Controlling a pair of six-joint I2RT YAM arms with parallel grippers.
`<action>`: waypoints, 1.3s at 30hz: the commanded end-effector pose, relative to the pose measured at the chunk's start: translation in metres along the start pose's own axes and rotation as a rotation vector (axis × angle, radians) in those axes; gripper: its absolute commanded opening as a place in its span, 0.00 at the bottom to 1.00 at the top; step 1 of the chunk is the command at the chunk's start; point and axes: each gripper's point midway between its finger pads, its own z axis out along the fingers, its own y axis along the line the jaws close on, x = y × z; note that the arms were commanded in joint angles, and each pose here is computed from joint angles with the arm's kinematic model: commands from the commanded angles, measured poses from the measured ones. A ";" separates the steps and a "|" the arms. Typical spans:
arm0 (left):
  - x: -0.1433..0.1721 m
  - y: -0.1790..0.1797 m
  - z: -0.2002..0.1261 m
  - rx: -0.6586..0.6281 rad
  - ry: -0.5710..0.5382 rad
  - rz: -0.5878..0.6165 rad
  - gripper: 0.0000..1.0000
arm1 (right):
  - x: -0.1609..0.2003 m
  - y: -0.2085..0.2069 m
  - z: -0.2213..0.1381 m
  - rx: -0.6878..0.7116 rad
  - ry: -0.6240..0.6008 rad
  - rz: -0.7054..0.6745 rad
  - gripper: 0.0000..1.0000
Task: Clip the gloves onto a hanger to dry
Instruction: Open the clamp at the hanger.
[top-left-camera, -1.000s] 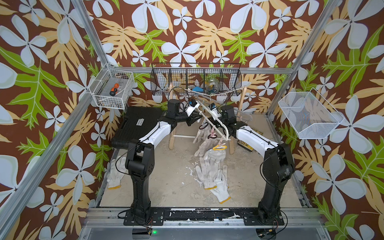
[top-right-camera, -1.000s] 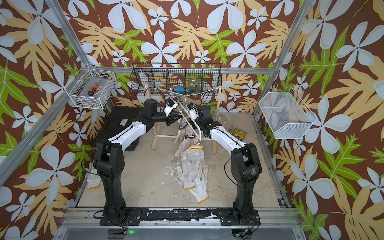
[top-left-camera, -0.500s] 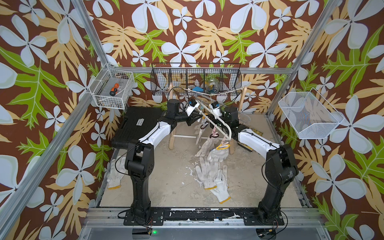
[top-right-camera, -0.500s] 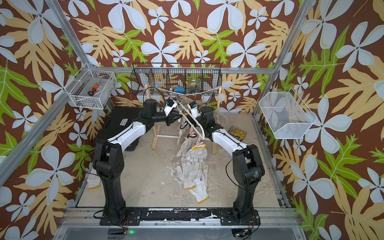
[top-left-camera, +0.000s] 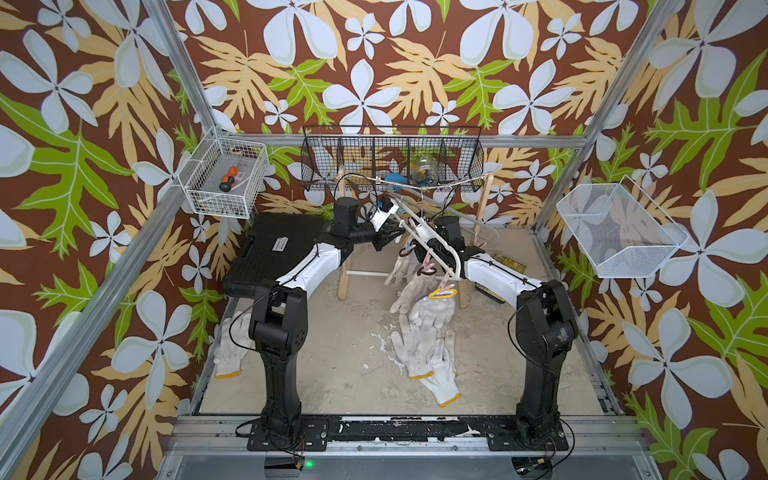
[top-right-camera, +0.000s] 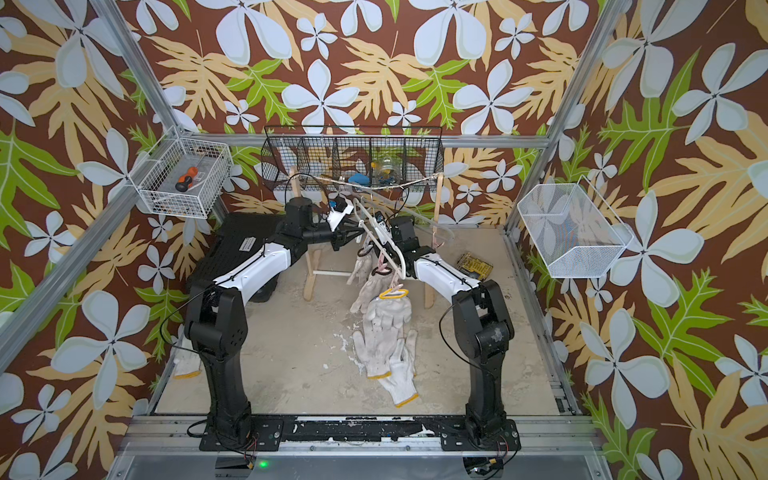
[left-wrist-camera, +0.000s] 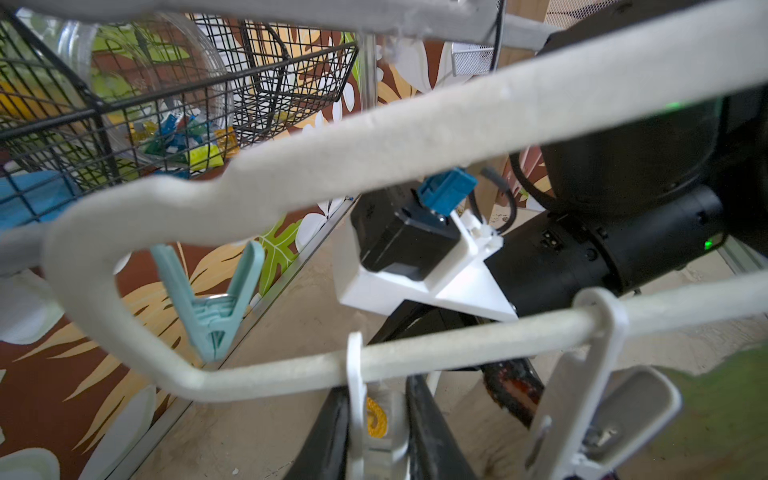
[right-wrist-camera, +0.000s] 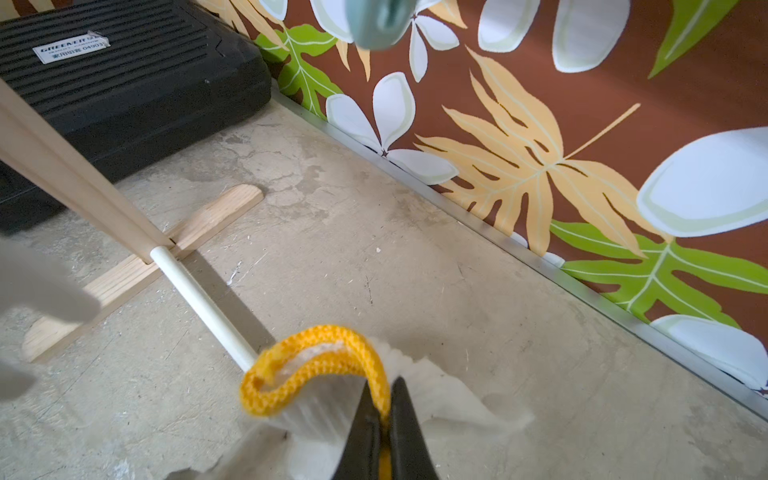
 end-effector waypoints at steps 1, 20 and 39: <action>-0.015 -0.006 -0.004 0.026 -0.045 0.028 0.25 | -0.009 -0.018 -0.003 0.075 -0.045 0.082 0.00; -0.007 -0.008 -0.007 0.029 -0.039 0.019 0.25 | -0.052 0.014 -0.024 -0.116 -0.280 0.165 0.00; -0.014 -0.007 -0.006 0.052 -0.074 0.000 0.26 | -0.022 0.058 -0.033 -0.201 -0.200 -0.065 0.00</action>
